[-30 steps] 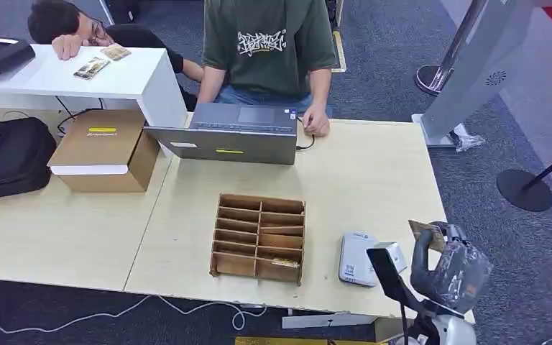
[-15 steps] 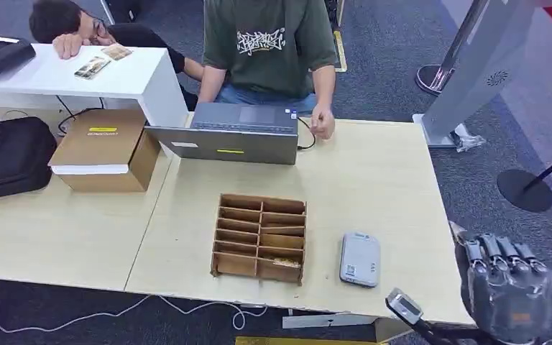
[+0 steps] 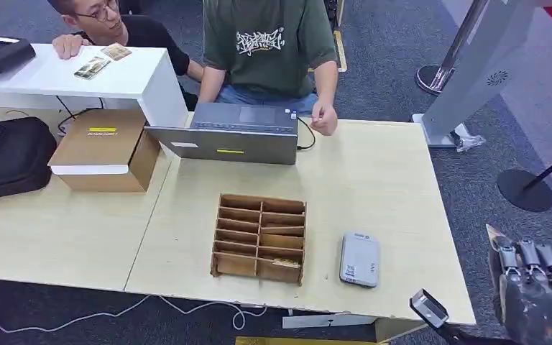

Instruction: Pass the card to the sensor for recognition and then transmit it.

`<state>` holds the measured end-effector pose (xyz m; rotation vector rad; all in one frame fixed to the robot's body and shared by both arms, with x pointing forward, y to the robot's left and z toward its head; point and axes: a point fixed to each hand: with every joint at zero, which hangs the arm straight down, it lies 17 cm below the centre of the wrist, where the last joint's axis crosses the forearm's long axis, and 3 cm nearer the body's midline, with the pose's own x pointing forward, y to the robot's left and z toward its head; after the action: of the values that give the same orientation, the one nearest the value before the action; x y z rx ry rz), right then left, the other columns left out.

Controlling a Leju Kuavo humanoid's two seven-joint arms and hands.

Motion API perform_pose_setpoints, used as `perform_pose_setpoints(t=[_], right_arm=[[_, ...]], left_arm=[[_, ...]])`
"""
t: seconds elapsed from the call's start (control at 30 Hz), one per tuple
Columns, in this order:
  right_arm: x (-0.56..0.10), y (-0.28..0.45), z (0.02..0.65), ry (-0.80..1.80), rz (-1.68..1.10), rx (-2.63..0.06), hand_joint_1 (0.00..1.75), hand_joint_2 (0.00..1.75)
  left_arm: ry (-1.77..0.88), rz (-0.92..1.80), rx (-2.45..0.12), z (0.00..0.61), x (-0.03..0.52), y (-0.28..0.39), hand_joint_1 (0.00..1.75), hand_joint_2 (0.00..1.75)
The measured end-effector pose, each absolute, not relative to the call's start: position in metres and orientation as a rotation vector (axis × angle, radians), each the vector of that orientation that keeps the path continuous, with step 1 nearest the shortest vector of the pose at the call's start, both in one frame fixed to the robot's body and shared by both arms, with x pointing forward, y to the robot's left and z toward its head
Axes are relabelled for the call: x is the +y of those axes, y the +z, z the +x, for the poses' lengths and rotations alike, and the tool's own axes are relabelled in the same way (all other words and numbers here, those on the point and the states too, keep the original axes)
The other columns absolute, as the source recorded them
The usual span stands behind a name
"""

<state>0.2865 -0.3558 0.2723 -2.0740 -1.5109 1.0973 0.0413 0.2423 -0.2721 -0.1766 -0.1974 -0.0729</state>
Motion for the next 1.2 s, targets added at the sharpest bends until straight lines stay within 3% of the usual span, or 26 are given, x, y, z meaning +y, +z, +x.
perform_pose_setpoints(t=[0.37,0.83,0.93,1.03,1.07,1.2], right_arm=[[-0.358,0.278,0.293,1.081,-2.091,-1.522,1.75,1.75],[-0.362,0.308,0.362,0.947,-2.116,-1.658,1.75,1.75],[-0.407,0.348,0.410,0.667,-2.150,-1.629,1.75,1.75],[-0.445,0.400,0.466,0.043,-2.009,-1.500,1.75,1.75],[-0.432,0.395,0.479,-0.077,-1.920,-1.451,1.75,1.75],[-0.251,0.359,0.531,0.549,-1.899,-1.741,1.75,1.75]], left_arm=[[-0.076,-0.183,-0.196,0.041,0.243,-0.272,0.00,0.00],[-0.165,-0.151,-0.183,0.038,0.262,-0.274,0.00,0.00],[-0.180,-0.146,-0.174,0.037,0.264,-0.274,0.00,0.00],[-0.187,-0.139,-0.187,0.050,0.267,-0.273,0.00,0.00],[-0.187,-0.135,-0.188,0.051,0.270,-0.273,0.00,0.00],[-0.189,-0.138,-0.178,0.048,0.269,-0.274,0.00,0.00]])
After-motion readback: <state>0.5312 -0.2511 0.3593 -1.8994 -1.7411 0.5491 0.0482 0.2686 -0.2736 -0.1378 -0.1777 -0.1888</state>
